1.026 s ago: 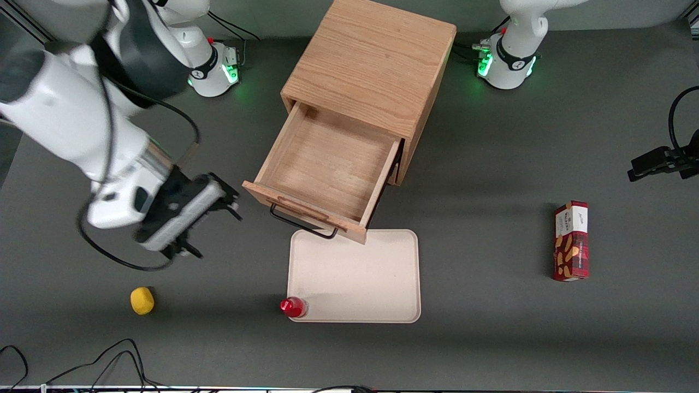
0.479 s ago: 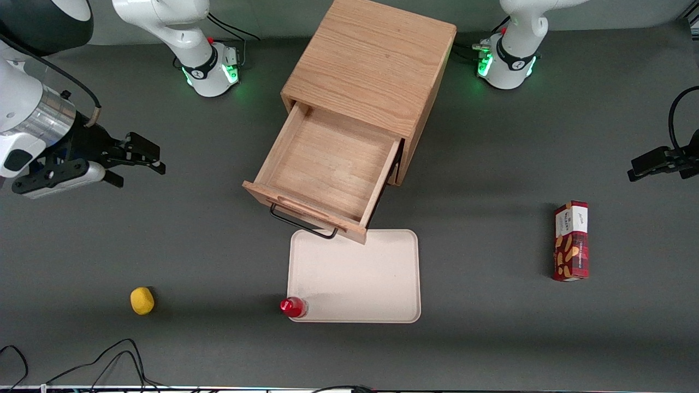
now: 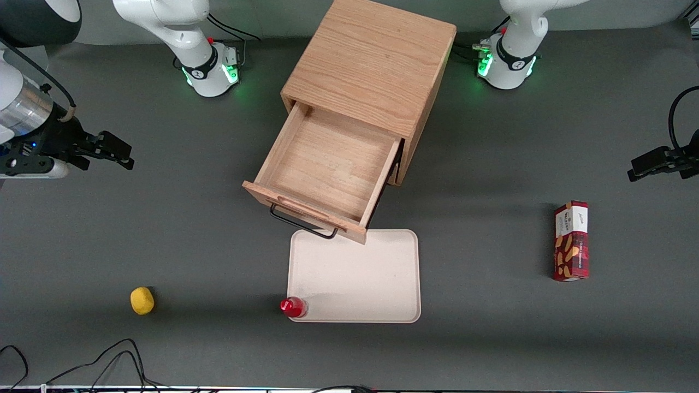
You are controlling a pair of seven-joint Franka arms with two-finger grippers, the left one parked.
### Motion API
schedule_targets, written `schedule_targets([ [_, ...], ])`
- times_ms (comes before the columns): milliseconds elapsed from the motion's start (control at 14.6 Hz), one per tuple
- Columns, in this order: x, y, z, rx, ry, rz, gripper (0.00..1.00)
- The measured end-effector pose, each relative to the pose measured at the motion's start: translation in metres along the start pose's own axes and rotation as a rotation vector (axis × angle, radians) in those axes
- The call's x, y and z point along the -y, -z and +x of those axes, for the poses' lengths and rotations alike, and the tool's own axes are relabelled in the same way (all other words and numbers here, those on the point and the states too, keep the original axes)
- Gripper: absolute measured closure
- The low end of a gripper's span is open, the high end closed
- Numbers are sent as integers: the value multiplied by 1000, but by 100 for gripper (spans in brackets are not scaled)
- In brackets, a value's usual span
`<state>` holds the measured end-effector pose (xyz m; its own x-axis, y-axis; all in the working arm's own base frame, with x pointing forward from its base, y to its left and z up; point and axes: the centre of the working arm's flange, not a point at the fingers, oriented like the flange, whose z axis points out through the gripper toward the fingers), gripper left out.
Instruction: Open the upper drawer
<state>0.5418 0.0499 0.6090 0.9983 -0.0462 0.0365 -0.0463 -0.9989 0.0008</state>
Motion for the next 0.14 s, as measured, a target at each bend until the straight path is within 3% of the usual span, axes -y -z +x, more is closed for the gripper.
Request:
schedule_targets([
  [137,3,2,-2,0,3,-1,0],
])
